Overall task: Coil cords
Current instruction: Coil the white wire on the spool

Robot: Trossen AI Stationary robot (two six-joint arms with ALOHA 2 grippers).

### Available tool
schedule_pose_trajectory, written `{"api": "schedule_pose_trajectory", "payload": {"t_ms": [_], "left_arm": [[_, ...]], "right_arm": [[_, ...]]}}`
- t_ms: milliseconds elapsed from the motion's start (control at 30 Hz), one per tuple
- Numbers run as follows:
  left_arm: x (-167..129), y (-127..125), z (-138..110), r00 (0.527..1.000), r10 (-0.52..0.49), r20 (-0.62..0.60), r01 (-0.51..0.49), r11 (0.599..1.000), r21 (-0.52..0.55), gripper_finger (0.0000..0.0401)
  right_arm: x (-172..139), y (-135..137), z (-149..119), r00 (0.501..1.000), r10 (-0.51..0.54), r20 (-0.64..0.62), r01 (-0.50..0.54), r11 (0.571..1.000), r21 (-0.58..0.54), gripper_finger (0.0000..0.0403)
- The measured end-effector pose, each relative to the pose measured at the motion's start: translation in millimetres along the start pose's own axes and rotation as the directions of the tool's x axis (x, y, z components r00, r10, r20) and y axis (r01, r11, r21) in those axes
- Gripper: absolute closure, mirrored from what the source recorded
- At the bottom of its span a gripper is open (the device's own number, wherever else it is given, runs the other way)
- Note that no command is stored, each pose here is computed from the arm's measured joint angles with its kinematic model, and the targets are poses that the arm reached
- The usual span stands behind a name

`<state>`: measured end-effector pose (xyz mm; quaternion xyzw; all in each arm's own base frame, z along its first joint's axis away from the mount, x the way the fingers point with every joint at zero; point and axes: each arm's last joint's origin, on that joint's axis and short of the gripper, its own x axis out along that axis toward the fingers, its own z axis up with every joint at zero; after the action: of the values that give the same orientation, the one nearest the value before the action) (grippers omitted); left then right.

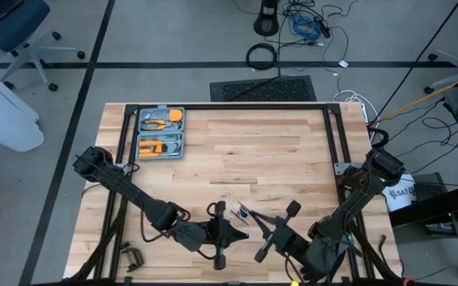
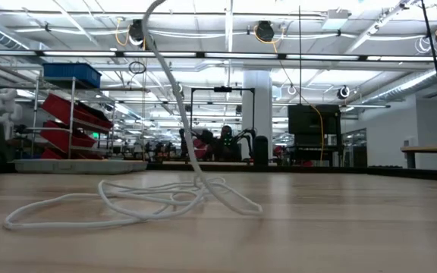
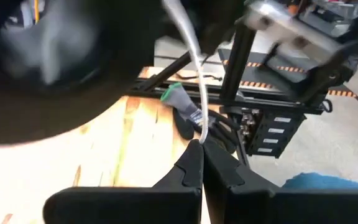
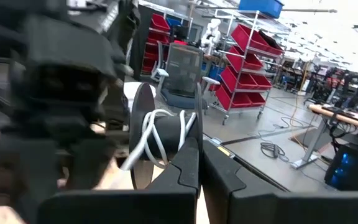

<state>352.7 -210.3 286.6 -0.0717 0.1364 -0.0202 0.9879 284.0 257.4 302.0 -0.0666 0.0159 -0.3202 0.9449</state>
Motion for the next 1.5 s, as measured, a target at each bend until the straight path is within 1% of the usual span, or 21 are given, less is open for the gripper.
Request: {"api": "schedule_pose_trajectory", "payload": {"t_ms": [133, 333, 633, 867, 1100, 1267, 1400, 1500], "left_arm": [[6.6, 5.3, -4.3, 1.0, 0.004, -0.025, -0.004, 1.0, -0.002, 0.04], [12.2, 6.8, -13.0, 0.998, 0.006, -0.068, -0.005, 1.0, 0.016, 0.04], [10.8, 8.0, -14.7, 0.995, 0.014, -0.098, -0.013, 1.0, 0.015, 0.04], [9.9, 9.8, -19.1, 0.989, 0.032, -0.145, -0.027, 0.999, 0.036, 0.04], [9.2, 8.7, -19.3, 0.989, 0.028, -0.145, -0.023, 0.999, 0.036, 0.0399], [9.2, 7.7, -19.7, 0.987, -0.009, -0.159, 0.014, 0.999, 0.029, 0.0399], [7.0, 1.8, -20.6, 0.984, -0.065, -0.168, 0.07, 0.997, 0.021, 0.0399], [4.6, -4.4, -20.3, 0.983, -0.097, -0.156, 0.1, 0.995, 0.014, 0.0386]], "right_arm": [[-7.3, 0.2, 3.7, 1.0, 0.017, 0.008, -0.017, 1.0, 0.002, 0.0403], [-18.5, 1.2, 6.1, 0.999, 0.045, 0.015, -0.045, 0.999, 0.003, 0.0403], [-28.1, 0.7, 10.7, 0.998, 0.065, 0.024, -0.065, 0.998, -0.001, 0.0403], [-33.1, 1.4, 10.2, 0.997, 0.078, 0.026, -0.078, 0.997, -0.007, 0.0403], [-35.3, 1.2, 11.0, 0.996, 0.083, 0.028, -0.083, 0.996, -0.014, 0.0403], [-35.4, 1.2, 11.1, 0.996, 0.085, 0.028, -0.084, 0.996, -0.017, 0.0403], [-35.5, 1.4, 11.2, 0.995, 0.09, 0.031, -0.09, 0.996, -0.018, 0.0403], [-35.6, 1.4, 11.2, 0.995, 0.093, 0.032, -0.092, 0.996, -0.017, 0.0403]]}}
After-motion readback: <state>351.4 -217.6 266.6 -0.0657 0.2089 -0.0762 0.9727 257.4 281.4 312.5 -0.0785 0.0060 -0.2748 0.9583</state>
